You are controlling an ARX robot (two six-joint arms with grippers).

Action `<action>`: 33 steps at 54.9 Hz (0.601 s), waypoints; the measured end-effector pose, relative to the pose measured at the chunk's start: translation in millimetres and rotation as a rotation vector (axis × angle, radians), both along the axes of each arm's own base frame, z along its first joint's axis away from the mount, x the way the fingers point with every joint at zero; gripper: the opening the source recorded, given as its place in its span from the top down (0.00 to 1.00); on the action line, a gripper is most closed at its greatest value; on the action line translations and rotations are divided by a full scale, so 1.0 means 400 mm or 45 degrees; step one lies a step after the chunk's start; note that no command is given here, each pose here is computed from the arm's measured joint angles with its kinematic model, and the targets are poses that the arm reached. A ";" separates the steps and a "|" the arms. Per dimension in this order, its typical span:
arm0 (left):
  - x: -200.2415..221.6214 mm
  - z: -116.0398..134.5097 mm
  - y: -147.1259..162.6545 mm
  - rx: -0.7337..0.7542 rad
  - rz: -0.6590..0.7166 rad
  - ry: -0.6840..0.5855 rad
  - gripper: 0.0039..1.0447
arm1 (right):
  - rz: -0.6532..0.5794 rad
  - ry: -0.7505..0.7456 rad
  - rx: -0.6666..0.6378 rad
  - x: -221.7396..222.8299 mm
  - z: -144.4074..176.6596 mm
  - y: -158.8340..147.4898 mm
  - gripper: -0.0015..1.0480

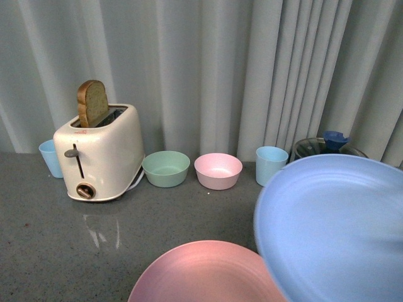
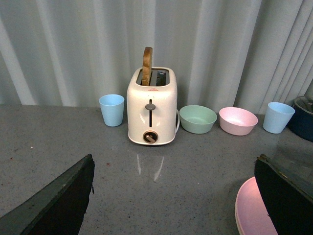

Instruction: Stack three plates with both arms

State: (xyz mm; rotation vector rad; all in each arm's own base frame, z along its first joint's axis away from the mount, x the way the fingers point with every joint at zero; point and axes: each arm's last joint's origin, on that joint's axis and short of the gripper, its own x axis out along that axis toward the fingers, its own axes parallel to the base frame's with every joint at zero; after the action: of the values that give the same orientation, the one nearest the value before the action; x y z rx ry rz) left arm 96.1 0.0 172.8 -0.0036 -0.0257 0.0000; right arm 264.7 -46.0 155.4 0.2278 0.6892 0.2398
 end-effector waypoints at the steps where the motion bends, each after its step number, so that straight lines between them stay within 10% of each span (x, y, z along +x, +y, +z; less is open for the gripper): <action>1: 0.000 0.000 0.000 0.000 0.000 0.000 0.06 | 0.027 0.000 0.003 0.006 -0.002 0.021 0.97; 11: 0.000 0.000 0.000 0.000 0.000 0.000 0.06 | 0.241 0.118 0.015 0.042 -0.079 0.190 0.97; 33: 0.000 0.000 0.000 0.000 0.000 0.000 0.06 | 0.299 0.204 0.007 0.076 -0.142 0.254 0.97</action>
State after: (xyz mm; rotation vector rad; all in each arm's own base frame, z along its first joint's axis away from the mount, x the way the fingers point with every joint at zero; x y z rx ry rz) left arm 96.1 0.0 172.8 -0.0036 -0.0257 0.0000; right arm 295.0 55.6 98.5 0.1722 0.8754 0.4511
